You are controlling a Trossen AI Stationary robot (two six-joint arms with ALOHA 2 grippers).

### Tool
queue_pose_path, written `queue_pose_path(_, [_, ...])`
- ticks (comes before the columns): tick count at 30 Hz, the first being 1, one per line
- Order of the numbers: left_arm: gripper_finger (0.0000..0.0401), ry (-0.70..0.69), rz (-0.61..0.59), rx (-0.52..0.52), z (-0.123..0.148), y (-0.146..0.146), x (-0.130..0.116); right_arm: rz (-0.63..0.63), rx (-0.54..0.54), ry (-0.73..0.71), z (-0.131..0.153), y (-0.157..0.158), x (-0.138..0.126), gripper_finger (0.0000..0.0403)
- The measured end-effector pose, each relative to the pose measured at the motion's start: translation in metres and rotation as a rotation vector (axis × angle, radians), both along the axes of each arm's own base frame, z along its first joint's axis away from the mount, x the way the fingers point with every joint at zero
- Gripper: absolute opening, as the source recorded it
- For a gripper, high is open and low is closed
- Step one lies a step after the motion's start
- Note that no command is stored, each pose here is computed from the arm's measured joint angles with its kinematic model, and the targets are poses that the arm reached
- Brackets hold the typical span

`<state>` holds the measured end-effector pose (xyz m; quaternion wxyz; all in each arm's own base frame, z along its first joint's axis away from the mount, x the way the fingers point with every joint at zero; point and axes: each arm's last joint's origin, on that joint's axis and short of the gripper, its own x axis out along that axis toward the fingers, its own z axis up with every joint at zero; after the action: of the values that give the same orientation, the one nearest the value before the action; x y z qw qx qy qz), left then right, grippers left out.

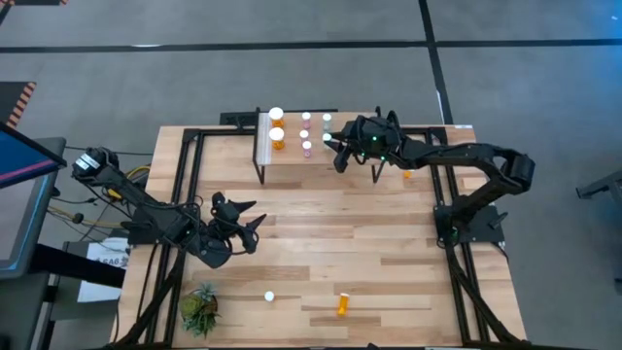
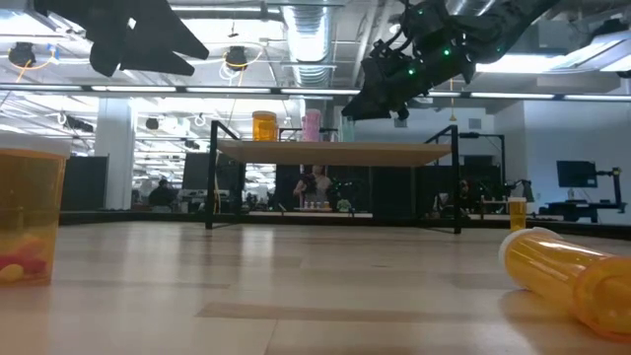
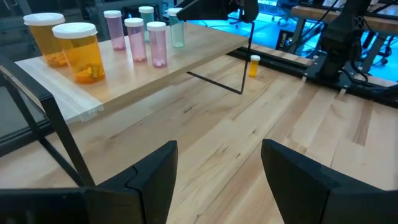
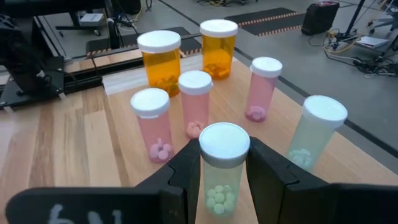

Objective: Pick and place medicine bottles onto shelf by color
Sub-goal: Put the blue pill bottle on the shelf aligned with the other blue pill bottle

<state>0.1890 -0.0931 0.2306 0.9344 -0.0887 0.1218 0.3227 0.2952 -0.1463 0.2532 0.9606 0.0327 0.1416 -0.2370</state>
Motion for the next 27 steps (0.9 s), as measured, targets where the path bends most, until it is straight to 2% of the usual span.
queue_pose_path(20, [0.0220,-0.003,-0.001,-0.010,-0.0001,-0.0001,0.0001,-0.007,0.038,0.010,-0.0025,0.0010,-0.0003,0.0125])
queue_pose_path(27, [0.0220,-0.003,-0.001,-0.010,-0.0001,-0.0001,0.0001,-0.002,0.034,0.002,-0.0017,0.0024,0.0007,0.0155])
